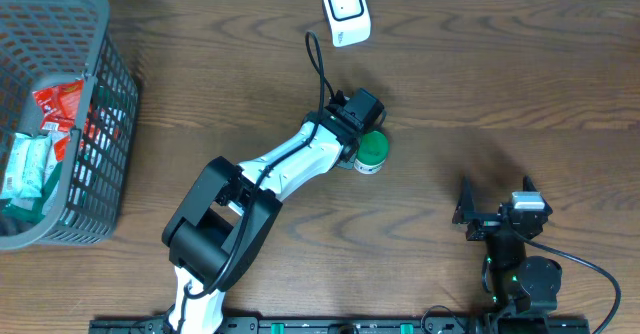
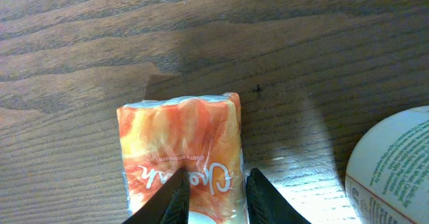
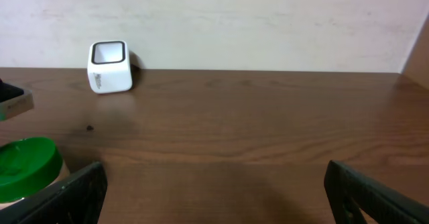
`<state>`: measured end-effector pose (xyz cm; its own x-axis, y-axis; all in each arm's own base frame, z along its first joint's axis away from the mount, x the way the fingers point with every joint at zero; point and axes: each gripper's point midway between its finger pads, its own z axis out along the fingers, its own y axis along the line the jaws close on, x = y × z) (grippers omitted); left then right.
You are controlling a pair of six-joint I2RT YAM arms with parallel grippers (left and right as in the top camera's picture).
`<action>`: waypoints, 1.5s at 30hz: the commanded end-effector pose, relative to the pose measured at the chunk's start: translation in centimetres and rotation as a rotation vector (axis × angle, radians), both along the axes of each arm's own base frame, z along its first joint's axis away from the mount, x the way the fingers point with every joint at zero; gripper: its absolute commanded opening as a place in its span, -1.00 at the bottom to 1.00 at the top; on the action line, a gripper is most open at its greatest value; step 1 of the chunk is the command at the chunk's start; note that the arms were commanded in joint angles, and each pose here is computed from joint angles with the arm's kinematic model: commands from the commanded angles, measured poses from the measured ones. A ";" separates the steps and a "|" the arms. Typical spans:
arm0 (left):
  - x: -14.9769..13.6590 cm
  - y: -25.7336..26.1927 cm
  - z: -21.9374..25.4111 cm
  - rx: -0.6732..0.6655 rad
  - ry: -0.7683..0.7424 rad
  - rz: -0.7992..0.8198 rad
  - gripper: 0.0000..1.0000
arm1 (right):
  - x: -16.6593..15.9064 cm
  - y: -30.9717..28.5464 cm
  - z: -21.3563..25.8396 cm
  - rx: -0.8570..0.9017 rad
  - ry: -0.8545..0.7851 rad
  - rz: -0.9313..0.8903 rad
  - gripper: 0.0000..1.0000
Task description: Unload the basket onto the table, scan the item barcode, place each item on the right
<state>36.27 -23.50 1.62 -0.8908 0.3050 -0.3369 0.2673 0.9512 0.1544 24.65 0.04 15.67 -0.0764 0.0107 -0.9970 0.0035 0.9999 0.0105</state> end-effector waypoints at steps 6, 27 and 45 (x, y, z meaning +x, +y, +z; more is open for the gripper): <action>-1.2 1.3 -3.2 0.055 0.062 0.036 -0.17 | 0.0 0.1 -0.1 0.010 0.004 0.005 0.98; -1.7 1.5 -3.4 0.066 0.085 0.037 -0.39 | 0.0 0.1 -0.1 0.010 0.004 0.005 0.99; -2.7 2.5 -5.0 0.077 0.101 0.047 -0.36 | 0.0 0.1 -0.1 0.010 0.004 0.005 0.99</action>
<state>36.25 -23.37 0.87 -0.8963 0.2747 -0.3481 0.2321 0.9595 0.1596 24.65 0.05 15.67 -0.0764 0.0107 -0.9970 0.0031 0.9999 0.0105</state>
